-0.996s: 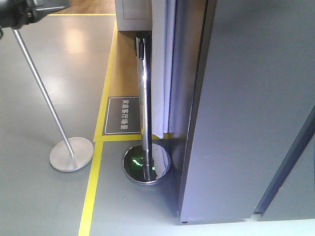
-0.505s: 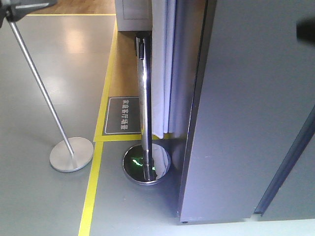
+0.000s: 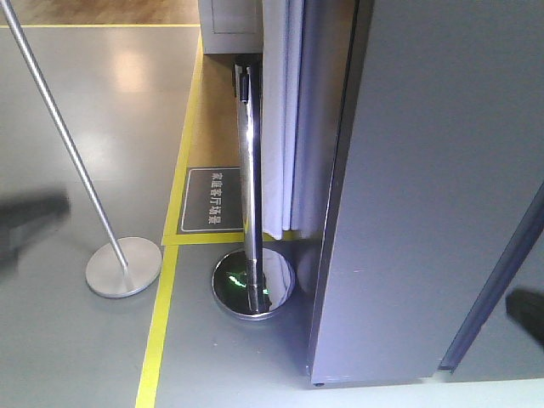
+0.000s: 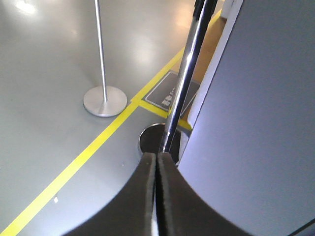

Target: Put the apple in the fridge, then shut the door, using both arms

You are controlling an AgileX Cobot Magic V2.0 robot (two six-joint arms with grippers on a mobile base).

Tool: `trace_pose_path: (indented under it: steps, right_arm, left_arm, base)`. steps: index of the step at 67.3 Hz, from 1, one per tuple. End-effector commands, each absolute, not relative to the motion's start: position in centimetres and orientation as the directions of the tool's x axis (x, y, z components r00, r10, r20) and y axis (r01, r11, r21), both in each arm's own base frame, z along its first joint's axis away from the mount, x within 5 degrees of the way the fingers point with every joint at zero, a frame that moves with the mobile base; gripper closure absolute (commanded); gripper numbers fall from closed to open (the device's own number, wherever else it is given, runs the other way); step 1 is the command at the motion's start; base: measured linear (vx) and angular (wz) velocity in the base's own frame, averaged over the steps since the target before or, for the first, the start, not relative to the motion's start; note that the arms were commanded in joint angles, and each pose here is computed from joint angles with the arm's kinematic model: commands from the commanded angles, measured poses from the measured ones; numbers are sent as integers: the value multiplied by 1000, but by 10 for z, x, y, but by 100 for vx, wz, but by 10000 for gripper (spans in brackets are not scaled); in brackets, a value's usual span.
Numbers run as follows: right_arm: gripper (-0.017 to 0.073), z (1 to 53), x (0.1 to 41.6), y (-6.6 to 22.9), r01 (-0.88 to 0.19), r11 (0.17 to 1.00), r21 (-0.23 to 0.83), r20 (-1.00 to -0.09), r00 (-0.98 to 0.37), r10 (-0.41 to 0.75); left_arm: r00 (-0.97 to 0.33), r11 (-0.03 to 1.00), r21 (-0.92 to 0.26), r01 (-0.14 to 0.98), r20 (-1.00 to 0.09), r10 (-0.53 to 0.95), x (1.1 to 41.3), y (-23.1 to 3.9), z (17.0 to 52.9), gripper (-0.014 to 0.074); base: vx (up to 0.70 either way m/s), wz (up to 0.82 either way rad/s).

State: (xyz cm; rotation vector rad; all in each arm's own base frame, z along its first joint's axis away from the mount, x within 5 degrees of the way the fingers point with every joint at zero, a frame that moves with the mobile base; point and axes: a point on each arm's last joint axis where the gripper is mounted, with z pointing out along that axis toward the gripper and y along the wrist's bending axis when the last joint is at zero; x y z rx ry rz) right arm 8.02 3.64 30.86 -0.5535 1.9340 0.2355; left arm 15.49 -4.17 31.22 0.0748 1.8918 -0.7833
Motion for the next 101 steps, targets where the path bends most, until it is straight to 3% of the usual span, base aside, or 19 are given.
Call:
trace_pose_path:
  steps: [1, 14, 78, 101]
  right_arm:
    - [563, 311, 78, 35, -447, 890, -91, -929, -284, -238]
    - [562, 305, 70, 40, -493, 867, -72, -918, -306, -251]
    - [562, 303, 68, 42, -523, 851, -50, -910, -328, -255]
    - [562, 303, 68, 42, -523, 851, -49, -910, -328, -254]
  left_arm:
    - [-435, 800, -496, 338, -836, -335, 133, -40, 292, 602]
    - [-413, 753, -594, 283, -784, -463, 105, -40, 258, 602]
    - [-401, 746, -583, 321, -798, -450, 99, -42, 259, 601]
    - [-349, 598, -737, 315, -676, -649, 101, -41, 273, 601]
  base:
    - [0, 0]
    - [0, 0]
    - [0, 0]
    - [0, 0]
